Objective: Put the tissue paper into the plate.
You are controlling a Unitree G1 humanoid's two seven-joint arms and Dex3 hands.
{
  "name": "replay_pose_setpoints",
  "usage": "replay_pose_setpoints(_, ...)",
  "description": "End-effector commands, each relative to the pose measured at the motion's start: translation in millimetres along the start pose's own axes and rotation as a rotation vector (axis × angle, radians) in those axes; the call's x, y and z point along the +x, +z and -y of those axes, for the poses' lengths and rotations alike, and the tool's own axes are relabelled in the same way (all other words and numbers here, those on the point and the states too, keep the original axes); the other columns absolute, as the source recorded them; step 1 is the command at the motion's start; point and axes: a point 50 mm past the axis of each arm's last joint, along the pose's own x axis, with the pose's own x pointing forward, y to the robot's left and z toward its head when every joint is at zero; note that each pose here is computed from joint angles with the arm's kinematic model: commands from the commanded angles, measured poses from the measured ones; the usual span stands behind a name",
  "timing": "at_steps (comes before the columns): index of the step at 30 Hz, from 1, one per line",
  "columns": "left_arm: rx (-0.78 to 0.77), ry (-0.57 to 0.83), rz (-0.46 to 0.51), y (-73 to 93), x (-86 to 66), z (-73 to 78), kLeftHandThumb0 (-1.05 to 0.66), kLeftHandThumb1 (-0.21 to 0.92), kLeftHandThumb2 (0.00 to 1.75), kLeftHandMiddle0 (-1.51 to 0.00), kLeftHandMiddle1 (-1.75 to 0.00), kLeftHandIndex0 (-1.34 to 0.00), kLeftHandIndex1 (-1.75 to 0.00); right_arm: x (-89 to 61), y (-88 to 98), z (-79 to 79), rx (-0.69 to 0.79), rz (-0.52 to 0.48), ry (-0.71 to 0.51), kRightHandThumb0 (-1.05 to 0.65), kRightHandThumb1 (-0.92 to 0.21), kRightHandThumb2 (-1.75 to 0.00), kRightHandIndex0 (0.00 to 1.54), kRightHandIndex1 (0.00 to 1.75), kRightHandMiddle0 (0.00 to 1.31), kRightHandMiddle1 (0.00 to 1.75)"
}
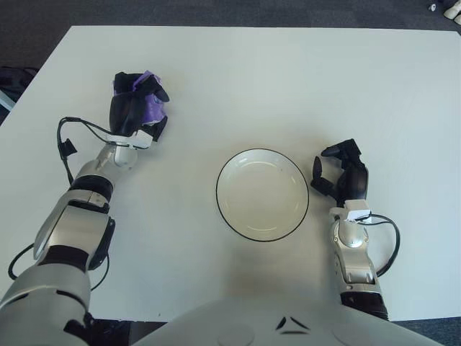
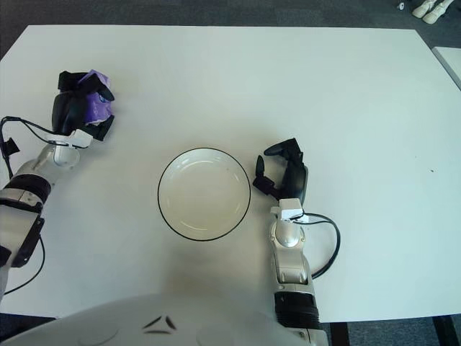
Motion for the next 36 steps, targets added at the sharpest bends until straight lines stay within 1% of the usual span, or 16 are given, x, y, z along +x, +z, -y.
replay_pose_setpoints(1, -0.052, 0.042, 0.004, 4.6, -5.5, 1.4, 0.0, 0.03, 1.64, -0.83, -1.7, -0.61, -1.75, -8.7, -14.4, 1.8, -0.011, -0.095, 0.001, -0.43, -0.48, -1.12, 0.65, 1.4, 0.48, 1.75)
replay_pose_setpoints(11, -0.103, 0.124, 0.056, 20.9, -4.7, 5.4, 0.0, -0.06, 1.73, -0.89, -1.71, -0.68, -1.75, -7.7, -14.3, 0.4, -0.015, -0.102, 0.002, -0.43, -0.48, -1.12, 0.64, 1.39, 0.48, 1.75)
replay_pose_setpoints(17, -0.151, 0.198, 0.156, 38.2, -5.2, 4.9, 0.0, -0.07, 1.74, -0.89, -1.72, -0.68, -1.75, -6.2, -14.8, 0.0, -0.016, -0.105, 0.015, -0.43, -0.48, -1.12, 0.63, 1.38, 0.48, 1.75)
replay_pose_setpoints(20, -0.185, 0.229, 0.228, 50.6, -2.6, 5.3, 0.0, -0.07, 1.75, -0.89, -1.72, -0.68, -1.75, -5.4, -15.0, -0.1, -0.012, -0.101, 0.017, -0.43, -0.49, -1.11, 0.62, 1.38, 0.47, 1.75)
replay_pose_setpoints(23, -0.22, 0.242, 0.323, 66.0, -1.0, 6.8, 0.0, -0.07, 1.75, -0.9, -1.71, -0.69, -1.75, -5.1, -15.2, -0.1, -0.011, -0.096, 0.017, -0.42, -0.5, -1.1, 0.6, 1.36, 0.47, 1.75)
replay_pose_setpoints(26, -0.231, 0.245, 0.368, 73.5, -1.3, 7.8, 0.0, -0.08, 1.75, -0.92, -1.69, -0.69, -1.75, -4.6, -15.4, -0.3, -0.013, -0.093, 0.017, -0.42, -0.52, -1.07, 0.6, 1.35, 0.45, 1.75)
replay_pose_setpoints(28, -0.247, 0.244, 0.427, 83.4, -3.1, 7.3, 0.0, -0.09, 1.75, -0.93, -1.67, -0.7, -1.75, -4.7, -15.1, -0.5, -0.017, -0.09, 0.018, -0.41, -0.54, -1.04, 0.6, 1.33, 0.43, 1.75)
replay_pose_setpoints(31, -0.257, 0.243, 0.465, 90.4, -4.6, 6.8, 0.0, -0.1, 1.75, -0.94, -1.65, -0.7, -1.75, -4.5, -14.8, -0.9, -0.024, -0.089, 0.023, -0.4, -0.58, -0.99, 0.6, 1.31, 0.4, 1.75)
replay_pose_setpoints(33, -0.257, 0.244, 0.472, 91.8, -4.9, 6.7, 0.0, -0.1, 1.75, -0.94, -1.64, -0.7, -1.75, -4.2, -14.7, -1.2, -0.028, -0.089, 0.025, -0.4, -0.61, -0.96, 0.6, 1.29, 0.38, 1.75)
replay_pose_setpoints(36, -0.256, 0.244, 0.471, 92.0, -4.9, 6.7, 0.0, -0.1, 1.75, -0.95, -1.64, -0.71, -1.75, -3.7, -14.9, -1.5, -0.029, -0.089, 0.026, -0.39, -0.62, -0.94, 0.6, 1.28, 0.37, 1.75)
